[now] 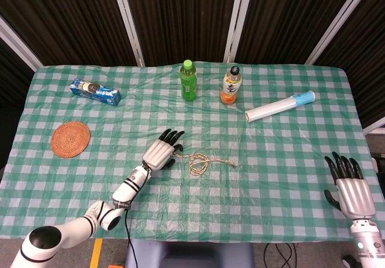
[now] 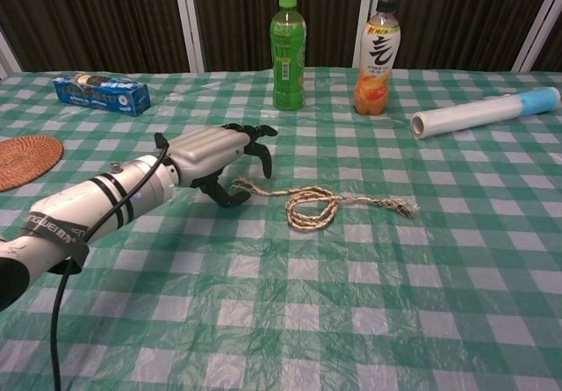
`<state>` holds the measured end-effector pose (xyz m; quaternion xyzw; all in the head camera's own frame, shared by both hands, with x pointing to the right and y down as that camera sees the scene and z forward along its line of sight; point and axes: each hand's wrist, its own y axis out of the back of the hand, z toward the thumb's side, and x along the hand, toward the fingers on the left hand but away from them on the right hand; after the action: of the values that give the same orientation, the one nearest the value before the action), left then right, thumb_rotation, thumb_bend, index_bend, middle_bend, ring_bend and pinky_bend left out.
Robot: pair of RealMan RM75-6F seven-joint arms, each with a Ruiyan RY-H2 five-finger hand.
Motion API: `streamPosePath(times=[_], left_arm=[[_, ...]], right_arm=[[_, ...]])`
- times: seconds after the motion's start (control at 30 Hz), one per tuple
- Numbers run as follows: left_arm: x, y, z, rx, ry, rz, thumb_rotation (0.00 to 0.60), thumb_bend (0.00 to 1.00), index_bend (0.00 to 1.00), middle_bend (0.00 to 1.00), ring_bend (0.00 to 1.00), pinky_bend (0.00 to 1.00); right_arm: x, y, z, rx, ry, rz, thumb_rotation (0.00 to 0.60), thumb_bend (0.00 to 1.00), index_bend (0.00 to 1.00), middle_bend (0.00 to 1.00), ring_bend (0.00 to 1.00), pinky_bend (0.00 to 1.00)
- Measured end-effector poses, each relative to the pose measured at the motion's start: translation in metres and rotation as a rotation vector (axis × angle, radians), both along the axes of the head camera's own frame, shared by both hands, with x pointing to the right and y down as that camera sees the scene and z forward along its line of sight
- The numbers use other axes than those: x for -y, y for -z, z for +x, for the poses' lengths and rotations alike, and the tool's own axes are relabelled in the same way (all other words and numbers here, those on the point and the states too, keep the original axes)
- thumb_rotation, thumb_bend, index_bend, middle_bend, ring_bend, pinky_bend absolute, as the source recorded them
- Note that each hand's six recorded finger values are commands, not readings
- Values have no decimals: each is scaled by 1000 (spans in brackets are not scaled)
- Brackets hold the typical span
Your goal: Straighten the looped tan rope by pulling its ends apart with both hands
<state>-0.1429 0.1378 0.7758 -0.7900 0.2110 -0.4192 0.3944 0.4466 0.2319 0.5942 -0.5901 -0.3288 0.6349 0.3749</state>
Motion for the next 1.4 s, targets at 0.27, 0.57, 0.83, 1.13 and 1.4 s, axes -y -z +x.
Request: streamPosePath(times=[0.27,0.57,0.83,1.13,1.4], left_arm=[[2,-10,-5,35,17,4,600,425,448,12,0,28],[4,-13,-9,40,33,5,600,435,478,28,0,29],[4,-14,-8,45,31,4,600,435,525,38,0,31],[5,-16,-7,47,33,0,600,433,562,45,0,31],[5,-19,-8,60,46,-6,600,469,626,66,0,31]], right_arm=[[0,2,1,2,0,1,600,399,0,0,0,0],[-1,2,0,1,1,0,600,400,0,0,0,0],[-1,2,0,-2,1,-4,600,400,0,0,0,0],[-1,2,1,-3,-1,-3,600,400,0,0,0,0],[-1,2,1,-5,-2,0,600,400,0,0,0,0]])
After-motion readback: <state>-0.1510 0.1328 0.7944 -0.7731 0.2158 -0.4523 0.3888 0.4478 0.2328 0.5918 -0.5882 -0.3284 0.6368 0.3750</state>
